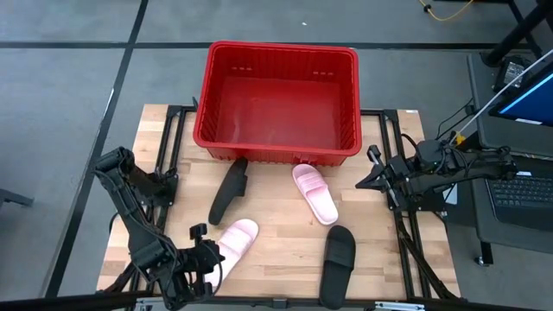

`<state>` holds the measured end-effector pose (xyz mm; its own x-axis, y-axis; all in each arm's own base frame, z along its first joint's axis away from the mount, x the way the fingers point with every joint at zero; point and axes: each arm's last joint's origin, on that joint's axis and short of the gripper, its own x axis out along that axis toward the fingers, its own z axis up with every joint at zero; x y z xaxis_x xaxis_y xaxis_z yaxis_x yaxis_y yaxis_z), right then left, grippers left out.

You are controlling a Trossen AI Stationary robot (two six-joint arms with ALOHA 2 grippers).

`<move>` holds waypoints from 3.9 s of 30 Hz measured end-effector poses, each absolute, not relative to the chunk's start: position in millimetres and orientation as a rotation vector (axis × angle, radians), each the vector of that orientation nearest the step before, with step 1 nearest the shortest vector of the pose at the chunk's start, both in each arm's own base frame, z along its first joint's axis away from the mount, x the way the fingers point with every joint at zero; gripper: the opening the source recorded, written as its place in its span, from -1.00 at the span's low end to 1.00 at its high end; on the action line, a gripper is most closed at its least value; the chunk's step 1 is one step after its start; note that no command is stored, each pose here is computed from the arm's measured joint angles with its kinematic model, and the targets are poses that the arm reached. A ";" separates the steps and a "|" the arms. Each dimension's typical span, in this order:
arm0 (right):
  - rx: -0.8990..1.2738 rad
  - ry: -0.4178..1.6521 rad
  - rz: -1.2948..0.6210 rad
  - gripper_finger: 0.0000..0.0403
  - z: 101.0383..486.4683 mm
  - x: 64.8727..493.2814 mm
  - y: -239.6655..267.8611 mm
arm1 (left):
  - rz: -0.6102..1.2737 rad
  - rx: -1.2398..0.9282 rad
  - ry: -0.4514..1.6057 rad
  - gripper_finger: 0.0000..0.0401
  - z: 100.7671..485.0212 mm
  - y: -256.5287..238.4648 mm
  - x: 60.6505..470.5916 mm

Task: Pick and place slides into bin
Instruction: Put the left pink slipper into the red bin

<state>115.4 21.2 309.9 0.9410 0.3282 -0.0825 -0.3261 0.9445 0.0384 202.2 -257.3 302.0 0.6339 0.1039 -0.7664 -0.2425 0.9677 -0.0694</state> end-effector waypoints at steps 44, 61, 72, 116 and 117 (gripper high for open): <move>0.053 0.113 0.308 -0.97 307.8 116.9 20.6 | 0.116 0.334 1.039 -0.28 208.5 -243.0 219.7; 0.053 0.116 0.302 -0.97 307.5 117.1 20.5 | 0.231 0.326 1.075 -0.28 175.4 -243.9 233.8; 0.054 0.149 0.301 -0.97 304.4 117.2 20.5 | 0.218 0.313 1.098 -0.49 175.0 -243.9 233.7; 0.044 0.222 0.301 -0.97 297.3 116.2 20.5 | 0.392 0.347 0.788 -0.98 292.9 -218.2 306.6; 0.044 0.223 0.301 -0.97 297.2 116.2 20.4 | 0.389 0.347 0.782 -0.98 297.6 -216.9 308.8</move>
